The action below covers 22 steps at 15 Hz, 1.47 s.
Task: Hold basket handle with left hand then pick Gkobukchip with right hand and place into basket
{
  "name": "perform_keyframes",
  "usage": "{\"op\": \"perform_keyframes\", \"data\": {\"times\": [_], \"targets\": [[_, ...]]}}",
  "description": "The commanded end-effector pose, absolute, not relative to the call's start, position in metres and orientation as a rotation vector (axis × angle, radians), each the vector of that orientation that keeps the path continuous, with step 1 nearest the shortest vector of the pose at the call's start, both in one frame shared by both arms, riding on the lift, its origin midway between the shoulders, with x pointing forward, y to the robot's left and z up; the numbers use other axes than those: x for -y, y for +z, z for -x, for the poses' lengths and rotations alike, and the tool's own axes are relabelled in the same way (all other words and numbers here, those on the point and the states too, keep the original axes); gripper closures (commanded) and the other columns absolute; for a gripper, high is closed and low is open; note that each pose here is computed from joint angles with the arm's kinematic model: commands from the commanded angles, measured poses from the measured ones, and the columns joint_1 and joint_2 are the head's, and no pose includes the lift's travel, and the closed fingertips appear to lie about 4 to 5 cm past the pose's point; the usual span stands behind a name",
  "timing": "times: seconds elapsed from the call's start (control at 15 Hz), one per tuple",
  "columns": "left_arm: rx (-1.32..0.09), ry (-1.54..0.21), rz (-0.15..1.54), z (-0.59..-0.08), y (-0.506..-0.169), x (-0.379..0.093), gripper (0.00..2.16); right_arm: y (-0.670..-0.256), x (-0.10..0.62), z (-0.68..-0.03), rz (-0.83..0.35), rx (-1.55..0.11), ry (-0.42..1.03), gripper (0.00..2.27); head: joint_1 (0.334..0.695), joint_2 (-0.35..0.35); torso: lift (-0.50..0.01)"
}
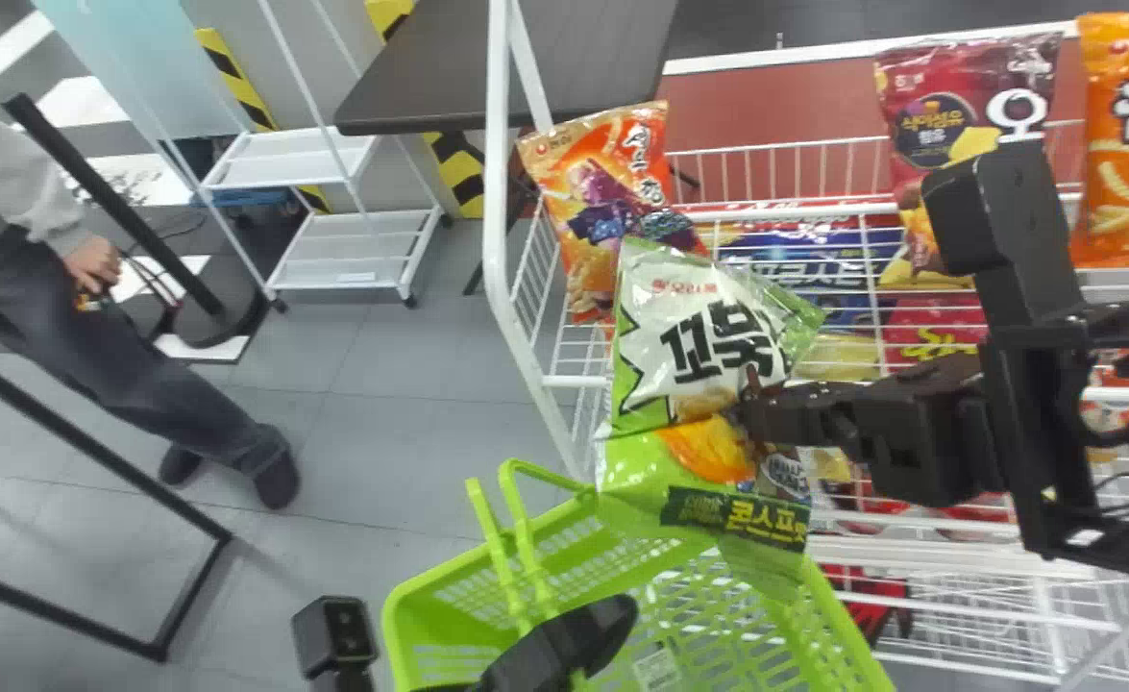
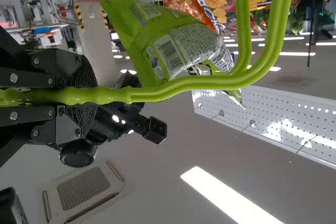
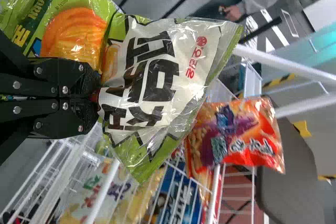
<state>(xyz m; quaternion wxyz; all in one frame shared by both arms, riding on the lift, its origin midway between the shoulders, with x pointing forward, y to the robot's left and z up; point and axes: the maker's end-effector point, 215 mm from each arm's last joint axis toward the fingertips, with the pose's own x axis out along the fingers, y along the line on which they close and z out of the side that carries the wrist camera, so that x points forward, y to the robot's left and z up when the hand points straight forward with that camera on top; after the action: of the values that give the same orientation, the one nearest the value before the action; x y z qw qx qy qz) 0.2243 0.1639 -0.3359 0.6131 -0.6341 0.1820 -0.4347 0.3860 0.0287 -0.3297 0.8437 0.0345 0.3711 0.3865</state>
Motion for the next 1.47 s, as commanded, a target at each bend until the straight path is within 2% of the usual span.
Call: {"op": "perform_keyframes", "data": {"times": [0.0, 0.2, 0.27, 0.33, 0.4, 0.47, 0.8, 0.93, 1.13, 1.2, 1.4], "targets": [[-0.407, -1.019, 1.462, -0.225, -0.329, -0.163, 2.15, -0.355, -0.038, -0.369, -0.022, -0.845, 0.838, 2.24, 0.695, 0.35, 0.0], [-0.401, -1.033, 1.458, -0.223, -0.322, -0.163, 2.15, -0.38, -0.049, -0.352, 0.032, -0.9, 0.861, 2.1, 0.695, 0.35, 0.0], [-0.397, -1.036, 1.46, -0.223, -0.321, -0.163, 2.15, -0.386, -0.054, -0.345, 0.056, -0.91, 0.875, 1.91, 0.695, 0.35, 0.0], [-0.396, -1.038, 1.461, -0.223, -0.321, -0.162, 2.15, -0.39, -0.056, -0.34, 0.071, -0.918, 0.88, 1.37, 0.695, 0.35, 0.0], [-0.398, -1.038, 1.464, -0.222, -0.321, -0.163, 2.15, -0.393, -0.057, -0.337, 0.08, -0.923, 0.886, 0.57, 0.695, 0.35, 0.0], [-0.398, -1.038, 1.465, -0.222, -0.321, -0.163, 2.15, -0.392, -0.058, -0.334, 0.078, -0.924, 0.902, 0.0, 0.695, 0.35, 0.0], [-0.396, -1.04, 1.466, -0.221, -0.321, -0.163, 2.15, -0.398, -0.052, -0.324, 0.006, -0.958, 0.916, 0.06, 0.695, 0.35, 0.0], [-0.396, -1.039, 1.469, -0.22, -0.321, -0.162, 2.15, -0.4, -0.042, -0.32, -0.06, -0.976, 0.915, 0.06, 0.695, 0.35, 0.0], [-0.395, -1.036, 1.472, -0.219, -0.322, -0.163, 2.15, -0.407, -0.012, -0.318, -0.134, -0.994, 0.858, 0.06, 0.695, 0.35, 0.0], [-0.395, -1.035, 1.473, -0.218, -0.322, -0.163, 2.15, -0.41, 0.003, -0.328, -0.144, -0.976, 0.82, 0.07, 0.695, 0.35, 0.0], [-0.397, -1.032, 1.475, -0.218, -0.324, -0.163, 2.15, -0.392, 0.034, -0.384, -0.149, -0.744, 0.692, 0.07, 0.695, 0.339, 0.0]]}}
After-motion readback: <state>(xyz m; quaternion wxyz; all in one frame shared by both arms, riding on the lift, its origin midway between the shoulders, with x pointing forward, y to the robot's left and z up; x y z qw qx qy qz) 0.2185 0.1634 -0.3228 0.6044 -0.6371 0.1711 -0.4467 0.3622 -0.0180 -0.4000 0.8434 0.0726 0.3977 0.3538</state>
